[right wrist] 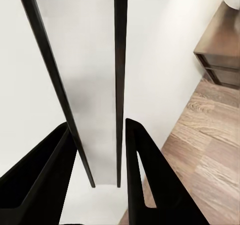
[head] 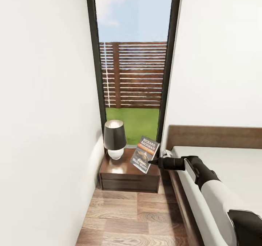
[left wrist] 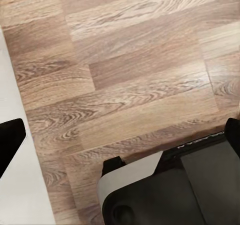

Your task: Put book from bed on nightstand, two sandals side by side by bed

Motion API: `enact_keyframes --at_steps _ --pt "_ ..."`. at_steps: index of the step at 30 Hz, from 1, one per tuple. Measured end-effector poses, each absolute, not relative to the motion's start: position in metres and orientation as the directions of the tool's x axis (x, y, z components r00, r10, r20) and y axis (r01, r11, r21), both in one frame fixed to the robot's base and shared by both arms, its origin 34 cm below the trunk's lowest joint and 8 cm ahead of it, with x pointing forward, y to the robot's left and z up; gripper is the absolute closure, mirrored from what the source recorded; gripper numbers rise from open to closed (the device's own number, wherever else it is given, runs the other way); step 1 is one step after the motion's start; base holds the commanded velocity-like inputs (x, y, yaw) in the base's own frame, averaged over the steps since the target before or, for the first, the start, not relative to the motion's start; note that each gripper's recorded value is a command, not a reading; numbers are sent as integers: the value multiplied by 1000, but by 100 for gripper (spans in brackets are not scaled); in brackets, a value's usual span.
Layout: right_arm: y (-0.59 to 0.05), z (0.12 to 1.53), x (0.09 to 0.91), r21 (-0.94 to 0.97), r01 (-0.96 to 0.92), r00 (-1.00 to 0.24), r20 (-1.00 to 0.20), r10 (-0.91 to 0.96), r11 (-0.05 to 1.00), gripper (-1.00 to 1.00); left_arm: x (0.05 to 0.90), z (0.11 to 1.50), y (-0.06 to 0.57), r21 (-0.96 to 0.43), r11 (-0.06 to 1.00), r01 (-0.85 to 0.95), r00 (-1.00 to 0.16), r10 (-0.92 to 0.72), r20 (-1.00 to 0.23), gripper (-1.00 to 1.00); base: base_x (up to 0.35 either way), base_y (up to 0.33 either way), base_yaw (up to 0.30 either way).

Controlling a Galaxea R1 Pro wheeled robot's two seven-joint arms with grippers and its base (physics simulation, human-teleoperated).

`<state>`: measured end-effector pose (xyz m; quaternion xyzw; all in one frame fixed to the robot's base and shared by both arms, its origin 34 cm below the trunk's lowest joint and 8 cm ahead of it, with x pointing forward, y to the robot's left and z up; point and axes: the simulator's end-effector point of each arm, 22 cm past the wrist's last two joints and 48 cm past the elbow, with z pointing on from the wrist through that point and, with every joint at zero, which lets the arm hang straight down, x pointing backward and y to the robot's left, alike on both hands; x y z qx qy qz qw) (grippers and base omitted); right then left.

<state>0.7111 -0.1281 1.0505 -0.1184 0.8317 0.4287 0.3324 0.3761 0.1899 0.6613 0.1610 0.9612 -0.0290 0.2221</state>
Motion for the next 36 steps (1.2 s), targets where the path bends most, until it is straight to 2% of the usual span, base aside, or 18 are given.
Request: enact_keyframes --at_steps 14,25,36 --pt "-117 1051 712 630 -493 -744 -663 85 600 100 375 661 190 16 946 323 -850 298 -434 -100 330 61 0" --pt "-113 1057 709 643 -505 -743 -664 90 576 100 375 661 190 16 946 323 -850 298 -434 -100 225 8 -7" --pt "-109 1062 704 658 -522 -743 -663 90 543 100 375 660 190 16 946 324 -851 299 -432 -100 150 1 -163"
